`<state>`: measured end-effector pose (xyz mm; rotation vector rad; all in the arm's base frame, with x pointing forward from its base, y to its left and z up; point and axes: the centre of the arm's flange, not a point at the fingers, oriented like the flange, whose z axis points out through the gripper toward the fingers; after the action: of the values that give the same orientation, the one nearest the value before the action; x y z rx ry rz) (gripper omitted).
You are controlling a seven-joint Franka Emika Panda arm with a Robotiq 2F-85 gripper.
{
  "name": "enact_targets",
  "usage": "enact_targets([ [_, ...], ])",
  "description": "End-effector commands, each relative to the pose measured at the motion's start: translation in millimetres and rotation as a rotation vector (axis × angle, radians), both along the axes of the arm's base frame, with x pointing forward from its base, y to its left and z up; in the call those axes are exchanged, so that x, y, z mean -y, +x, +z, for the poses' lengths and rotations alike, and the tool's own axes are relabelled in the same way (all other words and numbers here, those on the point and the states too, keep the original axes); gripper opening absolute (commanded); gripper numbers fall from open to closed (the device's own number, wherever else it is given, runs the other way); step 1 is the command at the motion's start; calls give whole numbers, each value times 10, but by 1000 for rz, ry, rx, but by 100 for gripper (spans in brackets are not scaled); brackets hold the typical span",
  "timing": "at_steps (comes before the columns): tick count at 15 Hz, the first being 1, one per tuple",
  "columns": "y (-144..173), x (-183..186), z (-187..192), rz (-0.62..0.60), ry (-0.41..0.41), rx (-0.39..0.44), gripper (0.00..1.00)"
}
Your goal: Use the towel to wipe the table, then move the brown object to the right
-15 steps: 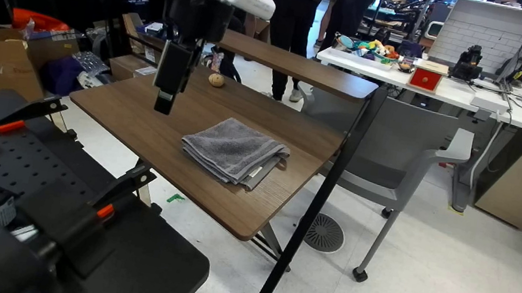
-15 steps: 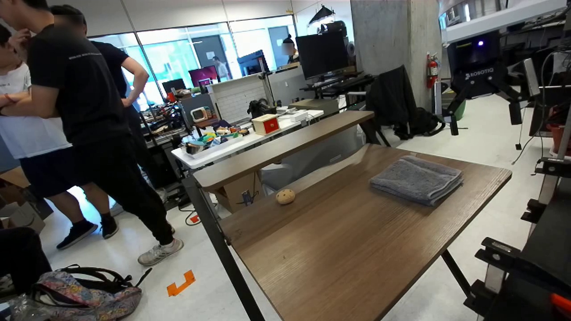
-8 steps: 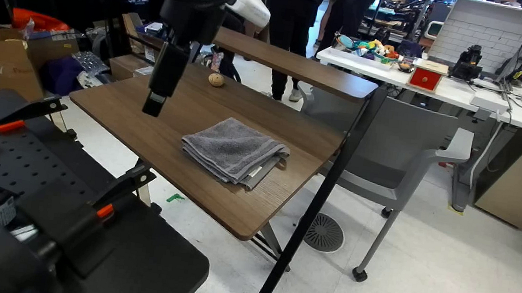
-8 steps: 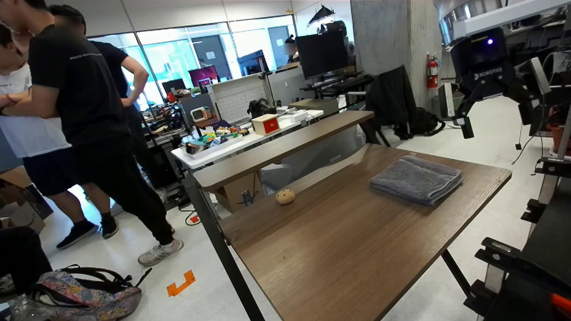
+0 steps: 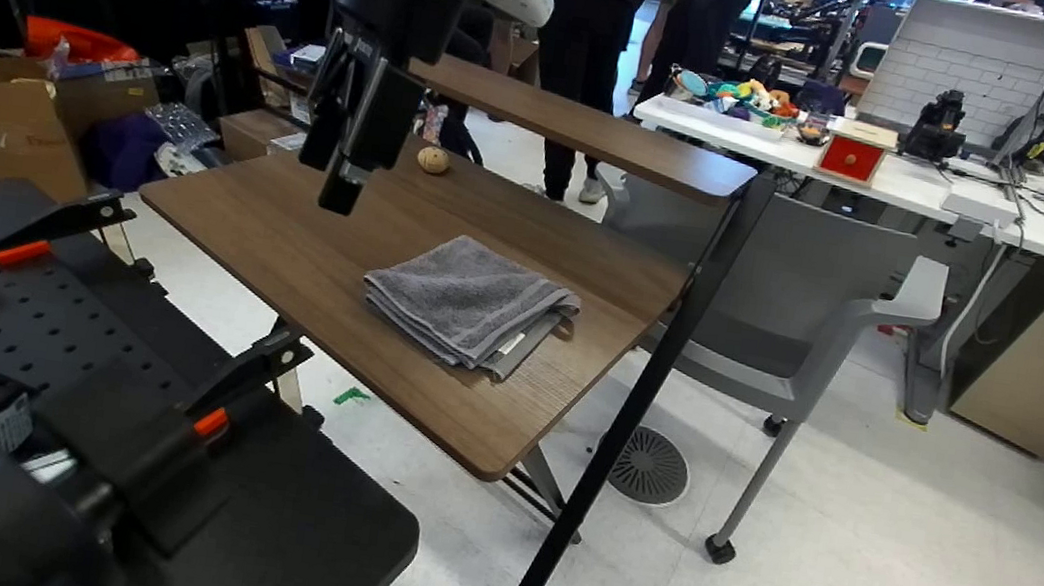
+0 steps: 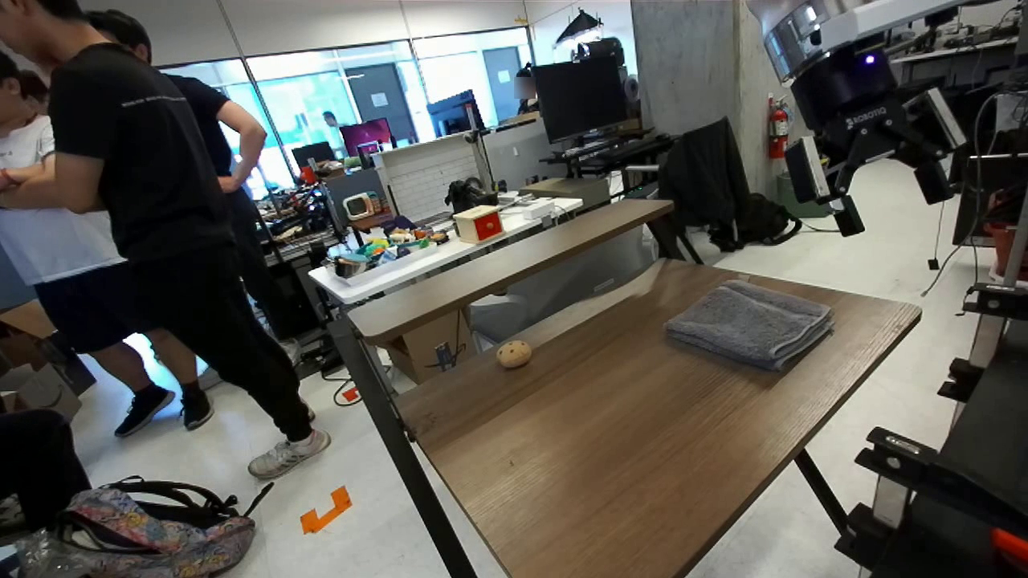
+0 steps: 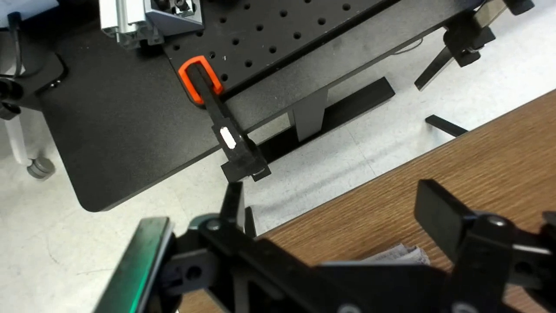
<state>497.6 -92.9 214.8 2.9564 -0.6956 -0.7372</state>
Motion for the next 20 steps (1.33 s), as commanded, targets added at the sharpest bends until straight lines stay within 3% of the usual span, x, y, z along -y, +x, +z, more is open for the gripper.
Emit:
enact_targets([
  [1,67,21,-56,-9,24,122,100],
  [6,465,95,-321,-65,127,403,100],
  [8,587,131,-475,-65,128,464,100],
  [11,660,218,-673,-101,126,422,100],
  [12,522,131,-544,-85,110,422,100],
  [18,528,135,-616,-85,111,413,100],
  [20,668,179,-712,-128,76,499,100],
])
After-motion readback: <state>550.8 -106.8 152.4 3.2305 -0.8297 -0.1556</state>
